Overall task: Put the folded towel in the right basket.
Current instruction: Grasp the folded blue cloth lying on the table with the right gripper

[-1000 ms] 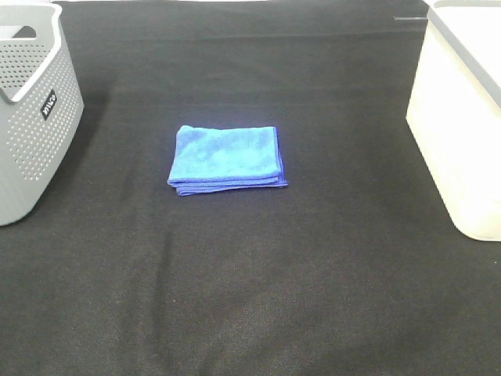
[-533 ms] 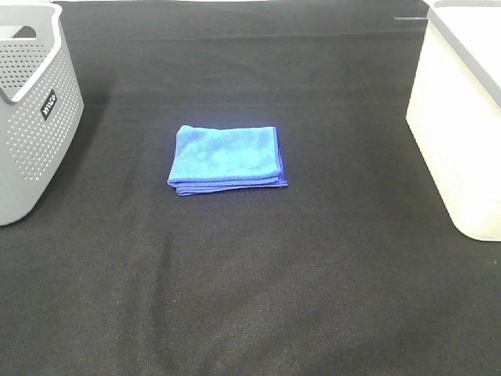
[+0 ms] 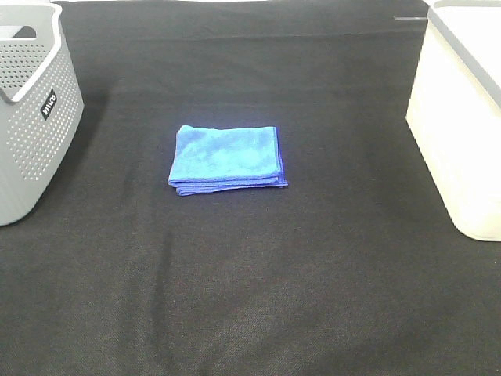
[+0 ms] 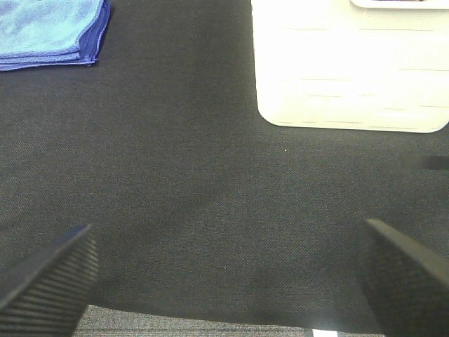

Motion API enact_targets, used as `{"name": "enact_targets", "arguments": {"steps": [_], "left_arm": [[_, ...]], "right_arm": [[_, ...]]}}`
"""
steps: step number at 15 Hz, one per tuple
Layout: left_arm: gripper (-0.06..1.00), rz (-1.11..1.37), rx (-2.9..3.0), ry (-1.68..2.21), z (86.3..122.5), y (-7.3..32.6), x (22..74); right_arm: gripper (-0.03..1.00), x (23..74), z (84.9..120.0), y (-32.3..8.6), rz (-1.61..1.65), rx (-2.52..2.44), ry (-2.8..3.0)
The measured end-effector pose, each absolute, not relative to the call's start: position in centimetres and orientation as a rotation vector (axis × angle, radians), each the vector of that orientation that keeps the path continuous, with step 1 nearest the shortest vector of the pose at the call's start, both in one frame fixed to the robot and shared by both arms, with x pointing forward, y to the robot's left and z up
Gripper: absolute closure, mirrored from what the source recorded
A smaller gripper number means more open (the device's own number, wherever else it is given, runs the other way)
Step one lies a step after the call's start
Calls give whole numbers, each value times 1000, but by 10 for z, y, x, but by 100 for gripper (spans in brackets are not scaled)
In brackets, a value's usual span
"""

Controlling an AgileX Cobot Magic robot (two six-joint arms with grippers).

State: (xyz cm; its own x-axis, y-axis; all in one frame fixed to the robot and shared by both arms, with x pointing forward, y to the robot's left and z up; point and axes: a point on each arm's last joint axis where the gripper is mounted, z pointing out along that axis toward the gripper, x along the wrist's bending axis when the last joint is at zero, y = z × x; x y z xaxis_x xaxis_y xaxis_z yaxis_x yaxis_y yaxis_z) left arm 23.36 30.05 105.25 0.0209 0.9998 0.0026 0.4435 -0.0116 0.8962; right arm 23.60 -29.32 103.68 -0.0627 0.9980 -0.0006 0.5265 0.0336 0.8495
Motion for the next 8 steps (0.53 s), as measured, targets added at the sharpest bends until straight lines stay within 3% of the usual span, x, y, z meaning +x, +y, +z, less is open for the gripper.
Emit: {"name": "enact_targets", "arguments": {"steps": [3, 8], "left_arm": [[-4, 946, 1554, 1520, 1053, 301, 234], [-4, 952, 1556, 1521, 1053, 301, 234]], "right_arm": [[0, 254, 1057, -293, 835, 1670, 1758], [0, 377, 1161, -294, 682, 1840, 1891]]}}
